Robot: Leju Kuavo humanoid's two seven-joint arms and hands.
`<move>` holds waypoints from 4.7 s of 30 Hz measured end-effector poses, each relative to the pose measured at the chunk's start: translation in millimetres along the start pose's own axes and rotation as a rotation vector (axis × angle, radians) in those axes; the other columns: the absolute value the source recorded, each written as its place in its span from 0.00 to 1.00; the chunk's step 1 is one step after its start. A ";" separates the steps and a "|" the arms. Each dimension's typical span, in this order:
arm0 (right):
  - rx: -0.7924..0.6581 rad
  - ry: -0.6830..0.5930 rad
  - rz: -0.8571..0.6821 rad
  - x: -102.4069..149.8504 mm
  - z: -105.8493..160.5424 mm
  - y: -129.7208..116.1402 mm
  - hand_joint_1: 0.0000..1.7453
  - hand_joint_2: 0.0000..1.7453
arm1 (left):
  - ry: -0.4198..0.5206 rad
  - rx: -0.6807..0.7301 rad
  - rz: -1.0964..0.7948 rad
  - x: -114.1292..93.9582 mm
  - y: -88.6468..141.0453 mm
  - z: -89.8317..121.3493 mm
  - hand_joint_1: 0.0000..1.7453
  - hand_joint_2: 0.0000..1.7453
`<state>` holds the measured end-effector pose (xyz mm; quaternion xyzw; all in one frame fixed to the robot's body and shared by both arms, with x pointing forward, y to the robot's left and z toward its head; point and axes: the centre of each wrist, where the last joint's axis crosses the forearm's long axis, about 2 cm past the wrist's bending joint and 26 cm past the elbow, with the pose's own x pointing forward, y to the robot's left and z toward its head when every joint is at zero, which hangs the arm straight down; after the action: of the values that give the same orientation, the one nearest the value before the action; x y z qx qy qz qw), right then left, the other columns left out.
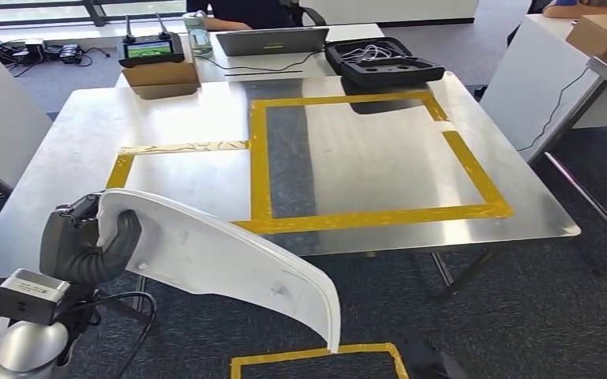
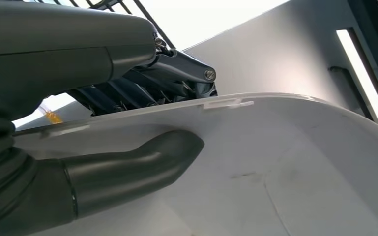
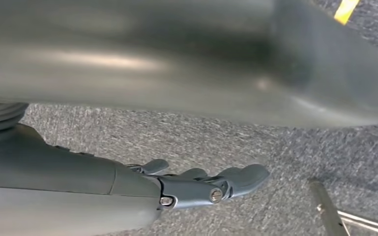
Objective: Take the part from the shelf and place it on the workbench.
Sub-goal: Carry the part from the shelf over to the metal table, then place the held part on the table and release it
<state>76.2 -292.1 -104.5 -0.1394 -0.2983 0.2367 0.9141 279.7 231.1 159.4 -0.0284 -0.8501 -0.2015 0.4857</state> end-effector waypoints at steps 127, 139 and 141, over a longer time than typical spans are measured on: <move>0.105 -0.053 0.094 2.0 1.3 6.4 0.00 0.00 | 0.775 -0.073 -0.549 -131.5 150.6 -22.4 1.00 1.00; 0.095 -0.054 0.095 -2.3 1.7 3.1 0.00 0.00 | 0.766 -0.028 -0.576 -131.3 145.9 -24.5 0.00 1.00; 0.093 -0.053 0.094 -3.3 2.0 2.8 0.00 0.00 | 0.765 -0.017 -0.577 -131.4 144.6 -24.3 0.00 0.75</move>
<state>71.7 -291.3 -105.6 -0.1042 -0.3042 0.2969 0.8991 404.1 374.1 105.8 0.2810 -0.5819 -0.3310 0.6877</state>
